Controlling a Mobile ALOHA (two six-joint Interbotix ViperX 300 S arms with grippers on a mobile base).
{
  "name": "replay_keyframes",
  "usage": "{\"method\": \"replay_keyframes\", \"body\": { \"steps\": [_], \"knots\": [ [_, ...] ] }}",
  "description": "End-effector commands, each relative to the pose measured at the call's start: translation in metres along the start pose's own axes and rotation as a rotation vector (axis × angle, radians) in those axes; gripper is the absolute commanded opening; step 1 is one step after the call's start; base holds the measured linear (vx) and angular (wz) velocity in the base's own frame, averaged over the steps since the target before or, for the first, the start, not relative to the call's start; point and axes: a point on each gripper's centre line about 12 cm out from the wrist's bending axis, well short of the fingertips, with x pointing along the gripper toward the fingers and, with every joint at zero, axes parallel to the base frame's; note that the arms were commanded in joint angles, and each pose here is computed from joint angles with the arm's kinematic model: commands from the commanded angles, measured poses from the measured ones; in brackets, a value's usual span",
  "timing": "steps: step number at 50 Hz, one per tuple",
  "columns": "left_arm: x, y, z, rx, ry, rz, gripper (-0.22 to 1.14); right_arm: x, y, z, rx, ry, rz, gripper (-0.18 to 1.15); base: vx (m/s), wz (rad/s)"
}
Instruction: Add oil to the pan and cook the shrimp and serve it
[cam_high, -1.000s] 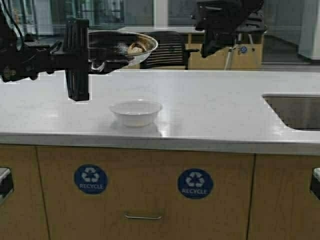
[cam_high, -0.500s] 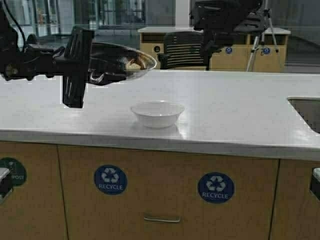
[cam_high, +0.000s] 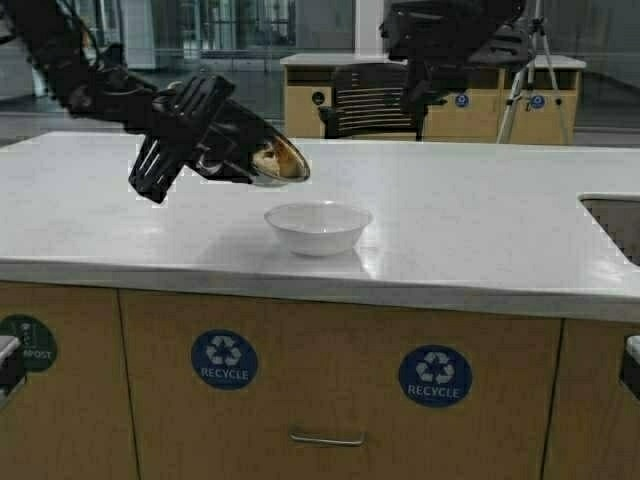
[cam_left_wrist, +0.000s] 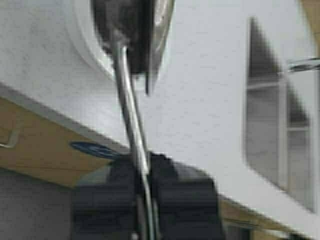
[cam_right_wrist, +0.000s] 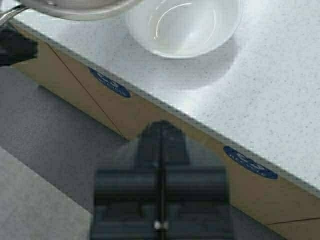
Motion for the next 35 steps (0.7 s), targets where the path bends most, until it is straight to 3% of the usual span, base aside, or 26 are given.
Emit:
{"method": "replay_keyframes", "body": {
  "steps": [1,10,20,35],
  "knots": [
    [0.008,-0.037,0.020,0.155,-0.046,0.031,0.04,-0.005,0.001,0.010,-0.001,-0.035,0.003,0.05,0.00,0.00],
    [0.017,-0.052,0.026,0.312,-0.051,0.116,0.04,-0.006,0.002,0.011,-0.002,-0.039,0.005,0.05,0.00,0.00],
    [0.020,-0.065,0.039,0.415,-0.072,0.146,0.04,-0.006,0.001,0.011,-0.001,-0.040,0.004,0.05,0.00,0.00],
    [0.030,-0.091,0.037,0.689,-0.046,0.205,0.04,-0.006,0.001,0.012,-0.001,-0.044,0.003,0.05,0.00,0.00]
  ]
}}
